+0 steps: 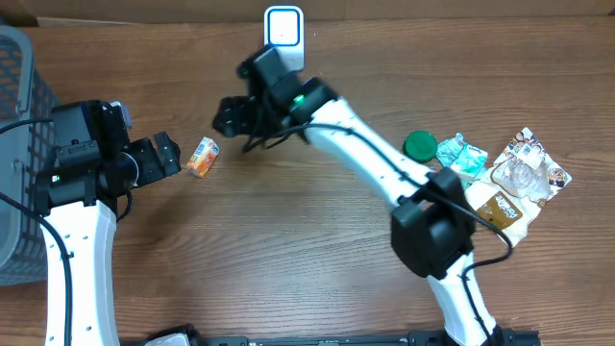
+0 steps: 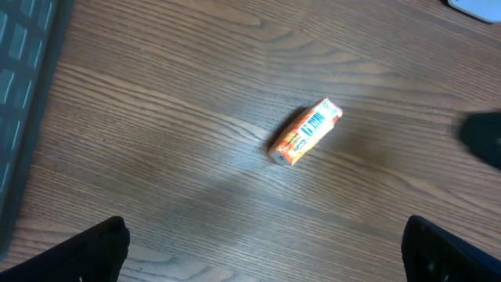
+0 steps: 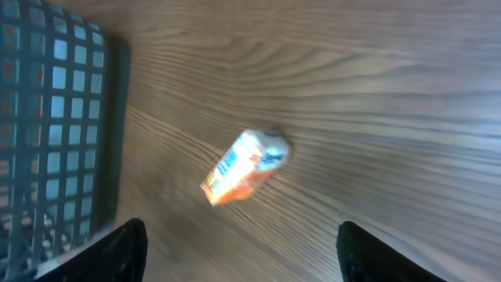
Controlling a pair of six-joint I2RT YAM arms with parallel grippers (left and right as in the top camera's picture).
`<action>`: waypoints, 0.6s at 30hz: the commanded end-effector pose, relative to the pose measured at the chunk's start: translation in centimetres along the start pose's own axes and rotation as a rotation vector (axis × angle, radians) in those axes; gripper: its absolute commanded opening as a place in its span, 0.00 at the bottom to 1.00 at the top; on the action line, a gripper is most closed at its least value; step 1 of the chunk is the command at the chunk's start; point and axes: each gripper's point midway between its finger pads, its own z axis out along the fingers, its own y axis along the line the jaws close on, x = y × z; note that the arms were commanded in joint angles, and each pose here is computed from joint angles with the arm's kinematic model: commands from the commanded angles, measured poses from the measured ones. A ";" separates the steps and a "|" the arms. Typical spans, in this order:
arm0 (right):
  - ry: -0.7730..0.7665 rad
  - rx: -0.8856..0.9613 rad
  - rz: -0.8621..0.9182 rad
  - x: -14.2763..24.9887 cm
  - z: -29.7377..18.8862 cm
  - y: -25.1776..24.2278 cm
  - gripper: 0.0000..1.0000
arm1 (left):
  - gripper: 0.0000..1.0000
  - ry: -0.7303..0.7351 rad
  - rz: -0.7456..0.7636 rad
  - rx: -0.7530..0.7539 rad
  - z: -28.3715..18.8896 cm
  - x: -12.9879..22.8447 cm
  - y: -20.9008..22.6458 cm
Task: Scan the item barcode
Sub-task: 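Move the right gripper left toward the orange tissue packet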
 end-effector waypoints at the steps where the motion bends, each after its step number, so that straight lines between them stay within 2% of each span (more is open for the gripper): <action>1: -0.035 0.036 0.052 0.1 3.2 -0.9 0.72 | 1.00 -0.040 -0.004 0.000 -1.0 -0.9 -0.1; 3: -0.035 0.022 0.036 0.6 4.7 -0.5 0.67 | 1.00 -0.040 -0.004 0.000 -1.0 -0.9 -0.1; 15: -0.007 -0.001 -0.009 3.6 11.0 -0.6 0.67 | 1.00 -0.040 -0.004 0.000 -1.0 -0.9 -0.1; 18: 0.002 -0.001 -0.013 4.2 11.9 -0.7 0.63 | 1.00 -0.040 -0.004 0.000 -1.0 -0.9 -0.1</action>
